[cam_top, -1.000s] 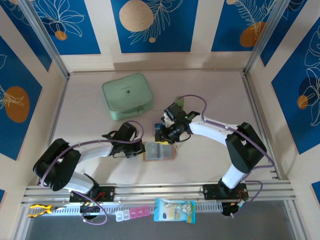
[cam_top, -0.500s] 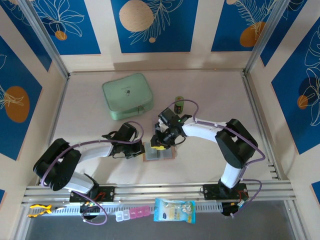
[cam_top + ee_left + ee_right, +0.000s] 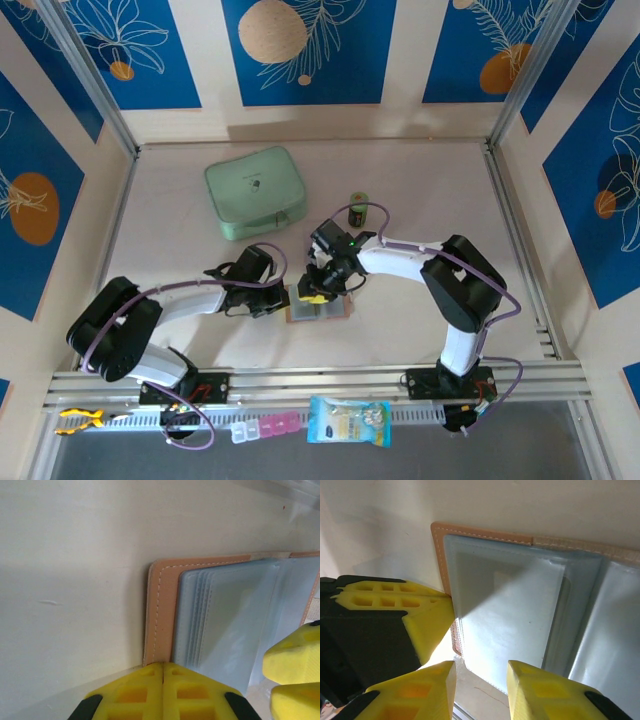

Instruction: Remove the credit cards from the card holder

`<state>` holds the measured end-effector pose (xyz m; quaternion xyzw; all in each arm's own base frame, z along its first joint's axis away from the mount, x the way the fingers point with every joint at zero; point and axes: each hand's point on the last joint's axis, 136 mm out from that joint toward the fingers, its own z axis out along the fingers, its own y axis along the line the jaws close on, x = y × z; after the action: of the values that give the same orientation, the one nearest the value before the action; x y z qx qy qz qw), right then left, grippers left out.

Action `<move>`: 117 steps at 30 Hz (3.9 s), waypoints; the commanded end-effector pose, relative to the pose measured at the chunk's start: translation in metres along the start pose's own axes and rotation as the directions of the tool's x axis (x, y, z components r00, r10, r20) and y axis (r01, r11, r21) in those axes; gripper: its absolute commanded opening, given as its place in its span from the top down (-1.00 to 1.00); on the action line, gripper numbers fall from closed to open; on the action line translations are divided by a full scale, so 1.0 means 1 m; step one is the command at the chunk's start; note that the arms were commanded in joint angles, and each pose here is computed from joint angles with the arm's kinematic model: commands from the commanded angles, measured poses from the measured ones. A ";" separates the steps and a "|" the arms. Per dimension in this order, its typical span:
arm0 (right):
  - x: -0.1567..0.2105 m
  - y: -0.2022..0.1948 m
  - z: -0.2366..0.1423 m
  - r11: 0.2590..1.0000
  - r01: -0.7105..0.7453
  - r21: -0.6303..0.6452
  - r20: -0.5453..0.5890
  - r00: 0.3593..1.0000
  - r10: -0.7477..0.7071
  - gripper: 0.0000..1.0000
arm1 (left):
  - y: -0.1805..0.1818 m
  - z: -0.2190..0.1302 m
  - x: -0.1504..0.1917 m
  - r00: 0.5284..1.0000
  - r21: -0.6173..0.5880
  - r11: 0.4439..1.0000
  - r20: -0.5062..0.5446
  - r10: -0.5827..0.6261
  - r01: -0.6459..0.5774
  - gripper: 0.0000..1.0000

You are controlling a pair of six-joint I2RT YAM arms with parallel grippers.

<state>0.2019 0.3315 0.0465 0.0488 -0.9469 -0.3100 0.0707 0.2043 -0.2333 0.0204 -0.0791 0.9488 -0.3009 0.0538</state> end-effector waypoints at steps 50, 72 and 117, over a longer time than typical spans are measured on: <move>0.000 -0.031 -0.009 0.993 0.090 0.076 -0.007 0.996 -0.090 0.46 | 0.018 0.002 0.006 1.000 -0.099 0.995 -0.024 0.009 -0.011 0.91; 0.002 -0.044 0.001 0.995 0.079 0.059 -0.030 0.997 -0.077 0.52 | -0.030 -0.021 -0.007 1.000 0.062 0.998 0.024 -0.003 0.002 0.59; -0.011 -0.022 -0.053 0.997 0.079 -0.001 0.100 0.992 -0.078 0.50 | -0.067 0.003 -0.002 0.998 0.202 0.978 -0.047 -0.043 0.052 0.64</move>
<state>0.2253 0.2931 0.0649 0.0828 -0.9460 -0.3134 0.0094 0.2140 -0.2780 0.0412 -0.1006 0.9186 -0.3804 0.0369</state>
